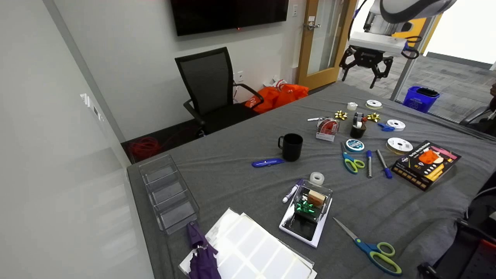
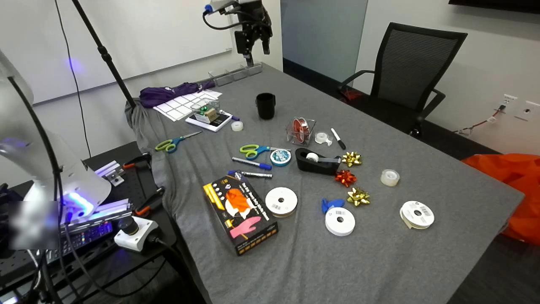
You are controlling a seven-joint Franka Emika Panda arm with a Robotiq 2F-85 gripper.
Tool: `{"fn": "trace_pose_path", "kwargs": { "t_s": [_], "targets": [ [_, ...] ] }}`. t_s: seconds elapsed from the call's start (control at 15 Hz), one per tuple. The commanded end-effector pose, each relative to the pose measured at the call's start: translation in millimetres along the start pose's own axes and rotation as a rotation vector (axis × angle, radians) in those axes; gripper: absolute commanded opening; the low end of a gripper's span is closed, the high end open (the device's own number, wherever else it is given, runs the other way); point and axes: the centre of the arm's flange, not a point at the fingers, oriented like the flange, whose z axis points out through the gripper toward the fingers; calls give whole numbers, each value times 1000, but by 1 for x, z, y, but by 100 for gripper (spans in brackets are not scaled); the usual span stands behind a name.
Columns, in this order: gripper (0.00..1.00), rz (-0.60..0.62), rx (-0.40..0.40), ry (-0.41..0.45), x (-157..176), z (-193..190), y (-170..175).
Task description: Remove the orange object from the clear case and put it on the black box
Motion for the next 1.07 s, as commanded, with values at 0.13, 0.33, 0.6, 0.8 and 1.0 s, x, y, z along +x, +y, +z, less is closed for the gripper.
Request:
{"fn": "trace_pose_path", "kwargs": {
  "t_s": [0.13, 0.33, 0.6, 0.8, 1.0],
  "targets": [
    [100, 292, -4, -69, 52, 56, -34],
    [100, 423, 19, -90, 68, 86, -51],
    [100, 559, -6, -65, 76, 127, -72],
    [100, 649, -54, -42, 78, 161, -81],
    [100, 727, -66, -33, 79, 189, -83]
  ]
}}
